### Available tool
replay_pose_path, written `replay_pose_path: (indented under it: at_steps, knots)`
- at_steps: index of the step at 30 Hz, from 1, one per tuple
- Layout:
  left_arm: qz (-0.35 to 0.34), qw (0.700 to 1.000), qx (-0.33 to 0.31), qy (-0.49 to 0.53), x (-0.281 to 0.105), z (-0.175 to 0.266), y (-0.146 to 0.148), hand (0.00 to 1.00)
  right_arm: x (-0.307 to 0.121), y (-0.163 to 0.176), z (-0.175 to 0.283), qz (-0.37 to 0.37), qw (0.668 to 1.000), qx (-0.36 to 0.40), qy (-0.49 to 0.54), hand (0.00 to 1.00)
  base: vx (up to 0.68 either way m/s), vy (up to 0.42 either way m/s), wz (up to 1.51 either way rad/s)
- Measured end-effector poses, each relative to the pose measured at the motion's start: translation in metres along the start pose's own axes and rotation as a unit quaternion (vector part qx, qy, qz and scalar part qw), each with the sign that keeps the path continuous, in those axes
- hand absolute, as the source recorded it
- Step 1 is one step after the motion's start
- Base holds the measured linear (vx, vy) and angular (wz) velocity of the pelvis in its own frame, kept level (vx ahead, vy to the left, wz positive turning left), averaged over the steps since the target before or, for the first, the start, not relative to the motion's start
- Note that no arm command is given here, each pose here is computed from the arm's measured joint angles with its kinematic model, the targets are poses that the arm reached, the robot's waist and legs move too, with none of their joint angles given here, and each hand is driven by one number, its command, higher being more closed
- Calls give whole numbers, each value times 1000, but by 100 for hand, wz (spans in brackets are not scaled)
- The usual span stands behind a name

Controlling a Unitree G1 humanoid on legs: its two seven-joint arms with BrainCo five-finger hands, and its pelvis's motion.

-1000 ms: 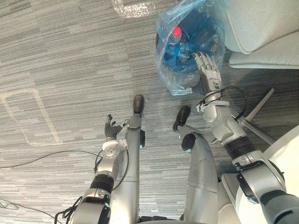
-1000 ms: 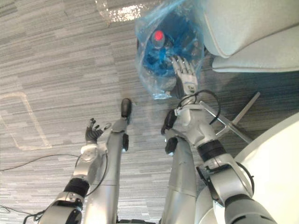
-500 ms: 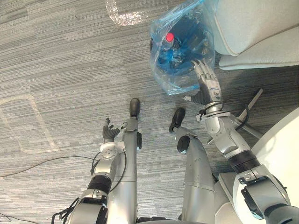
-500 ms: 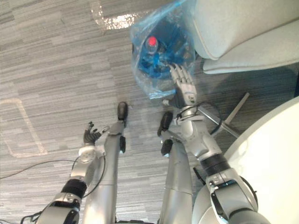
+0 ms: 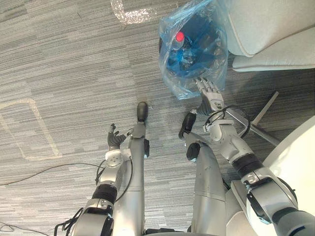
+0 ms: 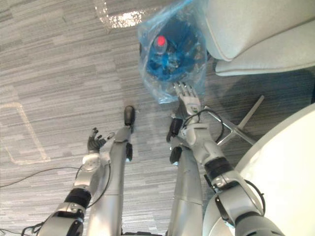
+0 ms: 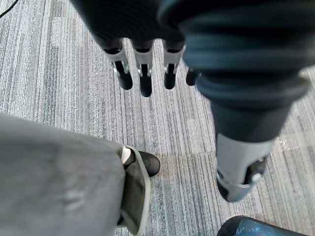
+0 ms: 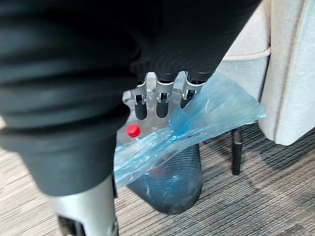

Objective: Gather rubbish on tea table into small bin, then transfer packed bag to large trash can.

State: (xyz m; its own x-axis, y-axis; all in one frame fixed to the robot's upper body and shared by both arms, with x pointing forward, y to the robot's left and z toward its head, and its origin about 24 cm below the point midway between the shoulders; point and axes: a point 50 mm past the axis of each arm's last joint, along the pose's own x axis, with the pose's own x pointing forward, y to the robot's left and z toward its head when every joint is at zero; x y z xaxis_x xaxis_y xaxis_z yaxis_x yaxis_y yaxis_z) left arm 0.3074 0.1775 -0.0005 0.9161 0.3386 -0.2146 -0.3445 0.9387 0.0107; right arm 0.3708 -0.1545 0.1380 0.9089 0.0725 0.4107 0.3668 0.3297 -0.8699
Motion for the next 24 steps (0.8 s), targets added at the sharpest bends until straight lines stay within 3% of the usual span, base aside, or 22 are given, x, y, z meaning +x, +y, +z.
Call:
replay_pose_path:
  at_steps: [12,18,19,24]
  knots:
    - [7,998,-69,14,0,0,-4,0,24,-9,7,-38,998,14,52,0,-4,-5,13]
    - [8,996,-84,16,-1,0,-6,0,29,1,10,-6,998,4,64,0,-13,-3,5]
    - [8,996,-85,16,-1,0,-7,0,29,2,9,-2,998,-2,64,100,-30,-1,13]
    - [7,995,-100,14,-2,1,-10,0,29,12,13,25,997,-12,68,100,-22,-5,15]
